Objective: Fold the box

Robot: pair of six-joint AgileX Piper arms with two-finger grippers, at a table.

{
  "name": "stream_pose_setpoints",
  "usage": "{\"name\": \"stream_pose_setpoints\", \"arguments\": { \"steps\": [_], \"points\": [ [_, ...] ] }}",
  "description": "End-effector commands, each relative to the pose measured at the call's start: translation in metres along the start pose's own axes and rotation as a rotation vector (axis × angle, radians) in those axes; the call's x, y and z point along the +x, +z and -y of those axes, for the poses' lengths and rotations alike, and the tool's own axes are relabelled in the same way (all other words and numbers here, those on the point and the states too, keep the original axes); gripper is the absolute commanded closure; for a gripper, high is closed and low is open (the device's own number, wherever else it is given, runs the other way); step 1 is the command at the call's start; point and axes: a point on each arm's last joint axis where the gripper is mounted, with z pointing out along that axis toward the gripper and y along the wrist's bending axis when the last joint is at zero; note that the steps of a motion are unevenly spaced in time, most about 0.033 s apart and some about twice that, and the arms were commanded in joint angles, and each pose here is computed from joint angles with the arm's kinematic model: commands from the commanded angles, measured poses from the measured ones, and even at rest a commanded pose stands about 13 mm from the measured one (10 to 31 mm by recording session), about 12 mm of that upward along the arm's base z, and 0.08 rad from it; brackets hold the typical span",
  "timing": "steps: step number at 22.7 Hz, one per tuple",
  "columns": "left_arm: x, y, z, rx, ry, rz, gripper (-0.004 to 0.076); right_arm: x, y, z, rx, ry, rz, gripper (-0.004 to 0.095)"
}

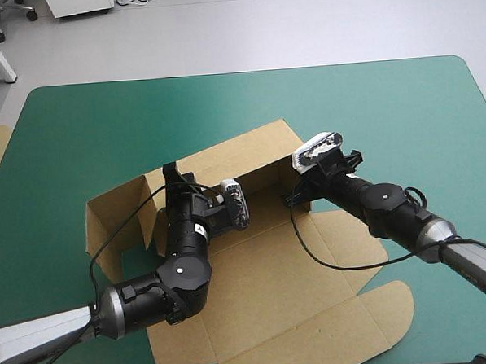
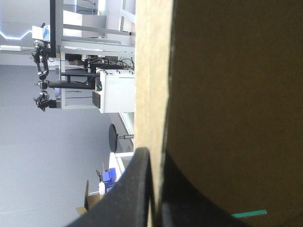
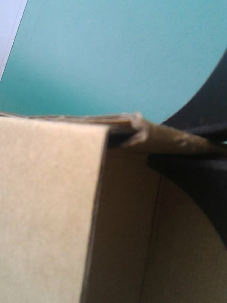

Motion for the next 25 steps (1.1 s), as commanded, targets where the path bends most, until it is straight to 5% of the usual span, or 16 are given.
{"name": "stream_pose_setpoints", "arguments": {
  "steps": [1,8,22,25],
  "points": [
    [-0.011,-0.009,-0.012,-0.025,0.011,0.108,0.0724,-0.015,-0.010,-0.009,-0.073,-0.056,0.060,0.0918],
    [-0.020,-0.031,0.000,0.000,0.024,0.121,0.0388,-0.015,-0.010,-0.009,-0.064,-0.056,0.060,0.0918],
    [-0.017,-0.081,-0.002,-0.072,-0.068,0.135,0.0384,-0.008,-0.009,-0.007,-0.040,-0.055,0.039,0.0920],
    [-0.013,-0.084,-0.008,-0.063,-0.131,0.143,0.0438,-0.006,-0.009,-0.006,-0.030,-0.055,0.030,0.0920]
  ]
}}
